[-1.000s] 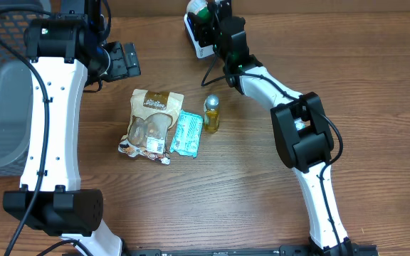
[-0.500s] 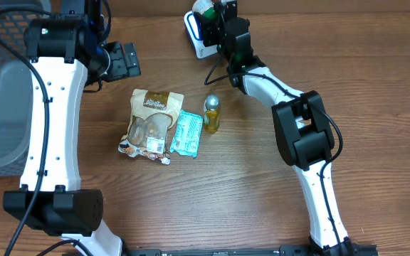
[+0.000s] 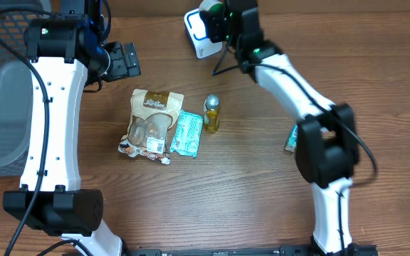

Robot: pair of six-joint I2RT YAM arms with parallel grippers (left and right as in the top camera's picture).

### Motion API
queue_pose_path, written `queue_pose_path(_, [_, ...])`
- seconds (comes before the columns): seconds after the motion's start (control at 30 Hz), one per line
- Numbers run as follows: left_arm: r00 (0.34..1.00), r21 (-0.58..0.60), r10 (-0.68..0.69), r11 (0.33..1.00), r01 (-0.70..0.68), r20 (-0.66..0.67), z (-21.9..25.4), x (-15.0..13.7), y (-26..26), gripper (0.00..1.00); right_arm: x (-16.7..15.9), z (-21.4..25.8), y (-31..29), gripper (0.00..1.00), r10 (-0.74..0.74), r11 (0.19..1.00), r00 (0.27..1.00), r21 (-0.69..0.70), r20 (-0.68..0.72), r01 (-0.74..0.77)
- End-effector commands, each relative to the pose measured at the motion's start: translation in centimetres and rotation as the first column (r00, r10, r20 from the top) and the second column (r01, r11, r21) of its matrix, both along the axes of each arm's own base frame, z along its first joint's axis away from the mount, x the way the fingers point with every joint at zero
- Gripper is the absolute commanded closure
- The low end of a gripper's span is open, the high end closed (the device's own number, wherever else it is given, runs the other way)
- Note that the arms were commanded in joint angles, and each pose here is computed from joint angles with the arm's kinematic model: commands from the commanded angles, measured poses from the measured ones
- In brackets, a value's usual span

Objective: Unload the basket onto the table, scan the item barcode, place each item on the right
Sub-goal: 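Carry the jar right and lower it onto the table's right edge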

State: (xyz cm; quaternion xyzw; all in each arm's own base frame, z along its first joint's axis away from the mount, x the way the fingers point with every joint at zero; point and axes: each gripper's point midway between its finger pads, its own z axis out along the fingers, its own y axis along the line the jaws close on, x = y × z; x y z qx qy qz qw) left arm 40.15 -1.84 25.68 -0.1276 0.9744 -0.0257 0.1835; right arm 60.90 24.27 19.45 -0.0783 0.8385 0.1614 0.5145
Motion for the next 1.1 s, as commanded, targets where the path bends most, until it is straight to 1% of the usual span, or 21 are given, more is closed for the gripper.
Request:
queue_pose_path(0.0, [1.0,-0.002,-0.012,1.0,0.012,0.017,0.4,0.3,-0.1,0.01,-2.6,8.1,-3.3,0.84,-0.038,0.999,0.999,0.019,0.029,0.037])
queue_pose_path(0.03, [1.0,-0.002,-0.012,1.0,0.012,0.017,0.4,0.3,-0.1,0.0,-3.6,7.9,-4.4,0.86,-0.052,0.999,0.998,0.002,-0.024,0.052])
queue_pose_path(0.1, [1.0,-0.002,-0.012,1.0,0.012,0.017,0.4,0.3,-0.1,0.0,-5.1,7.4,-6.6,0.87,-0.096,0.995,0.988,-0.002,-0.117,0.097])
queue_pose_path(0.2, [1.0,-0.002,-0.013,1.0,0.013,0.017,0.4,0.3,-0.1,0.0,-7.0,6.2,-10.9,0.87,-0.195,0.979,0.945,0.004,-0.262,0.203])
queue_pose_path(0.3, [1.0,-0.002,-0.012,1.0,0.012,0.017,0.4,0.3,-0.1,0.0,-8.8,4.1,-15.4,0.87,-0.288,0.953,0.873,-0.031,-0.394,0.3])
queue_pose_path(0.47, [1.0,-0.002,-0.012,1.0,0.012,0.017,0.4,0.3,-0.1,0.0,-12.9,0.5,-22.7,0.87,-0.415,0.896,0.696,-0.13,-0.586,0.425])
queue_pose_path(0.63, [1.0,-0.002,-0.012,1.0,0.012,0.017,0.4,0.3,-0.1,0.01,-17.0,-1.6,-28.2,0.87,-0.486,0.841,0.527,-0.207,-0.698,0.5])
queue_pose_path(0.8, [1.0,-0.002,-0.012,1.0,0.012,0.017,0.4,0.3,-0.1,0.0,-20.2,-4.1,-31.6,0.87,-0.514,0.798,0.39,-0.258,-0.764,0.545])
queue_pose_path(0.87, [1.0,-0.002,-0.012,1.0,0.012,0.017,0.4,0.3,-0.1,0.0,-21.2,-5.1,-32.6,0.86,-0.518,0.785,0.347,-0.273,-0.782,0.557])
queue_pose_path(0.93, [1.0,-0.002,-0.012,1.0,0.012,0.017,0.4,0.3,-0.1,0.0,-22.2,-6.3,-33.4,0.82,-0.52,0.772,0.304,-0.287,-0.799,0.566])
queue_pose_path(1.0, [1.0,-0.002,-0.012,1.0,0.012,0.017,0.4,0.3,-0.1,0.0,-22.9,-7.3,-33.9,0.81,-0.521,0.764,0.278,-0.295,-0.807,0.574])
queue_pose_path(1.07, [1.0,-0.002,-0.012,1.0,0.012,0.017,0.4,0.3,-0.1,0.01,-22.9,-8.1,-34.4,0.8,-0.524,0.757,0.274,-0.294,-0.806,0.584])
